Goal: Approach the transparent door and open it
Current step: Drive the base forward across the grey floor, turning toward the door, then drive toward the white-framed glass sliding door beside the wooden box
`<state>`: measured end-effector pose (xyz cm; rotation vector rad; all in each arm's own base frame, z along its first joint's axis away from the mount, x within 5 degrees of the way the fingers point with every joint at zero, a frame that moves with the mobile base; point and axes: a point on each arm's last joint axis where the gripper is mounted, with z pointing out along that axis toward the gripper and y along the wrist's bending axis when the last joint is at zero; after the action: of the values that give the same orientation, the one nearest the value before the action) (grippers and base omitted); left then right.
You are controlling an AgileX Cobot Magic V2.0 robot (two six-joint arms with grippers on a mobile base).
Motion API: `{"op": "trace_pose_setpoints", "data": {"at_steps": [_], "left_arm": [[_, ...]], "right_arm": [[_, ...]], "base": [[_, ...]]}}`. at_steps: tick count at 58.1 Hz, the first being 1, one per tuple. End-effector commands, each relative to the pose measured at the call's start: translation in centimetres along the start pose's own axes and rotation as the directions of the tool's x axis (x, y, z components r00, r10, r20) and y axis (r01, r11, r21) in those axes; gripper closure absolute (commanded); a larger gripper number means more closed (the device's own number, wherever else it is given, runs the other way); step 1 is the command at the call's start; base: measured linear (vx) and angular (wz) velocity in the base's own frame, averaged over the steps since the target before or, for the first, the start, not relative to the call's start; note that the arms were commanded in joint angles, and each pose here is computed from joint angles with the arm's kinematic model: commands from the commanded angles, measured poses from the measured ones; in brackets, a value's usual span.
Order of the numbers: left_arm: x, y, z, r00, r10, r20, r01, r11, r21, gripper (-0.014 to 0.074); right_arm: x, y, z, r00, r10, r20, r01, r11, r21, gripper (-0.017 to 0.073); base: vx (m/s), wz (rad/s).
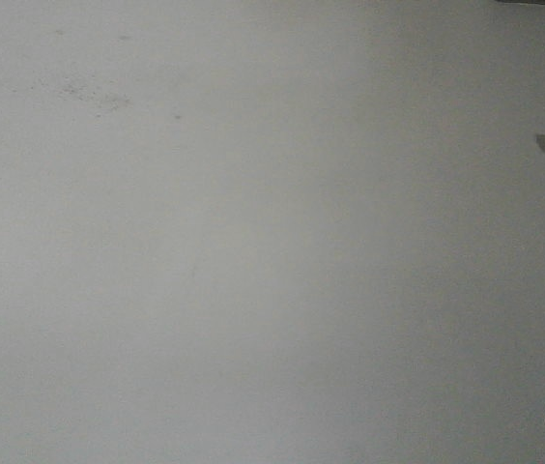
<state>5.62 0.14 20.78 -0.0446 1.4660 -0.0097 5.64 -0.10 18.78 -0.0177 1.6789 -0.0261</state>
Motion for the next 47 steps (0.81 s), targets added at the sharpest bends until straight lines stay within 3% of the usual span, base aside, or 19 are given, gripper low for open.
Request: {"op": "trace_pose_setpoints", "data": {"at_steps": [1,41,47], "left_arm": [[0.28,0.05,0.00,0.998,-0.011,0.056,0.011,1.000,-0.001,0.0599],[0.28,0.05,0.00,0.998,-0.012,0.056,0.012,1.000,-0.001,0.0599],[0.32,-0.21,0.03,0.999,-0.018,0.048,0.016,0.999,0.045,0.0599]], "right_arm": [[-0.37,0.08,-0.05,0.996,-0.005,0.085,0.005,1.000,-0.007,0.0567],[-0.36,0.08,-0.04,0.996,-0.005,0.084,0.005,1.000,-0.007,0.0567],[-0.36,0.08,-0.03,0.997,-0.005,0.083,0.005,1.000,-0.007,0.0567]], "base": [[0.57,0.24],[0.59,0.42],[0.62,0.54]]}}
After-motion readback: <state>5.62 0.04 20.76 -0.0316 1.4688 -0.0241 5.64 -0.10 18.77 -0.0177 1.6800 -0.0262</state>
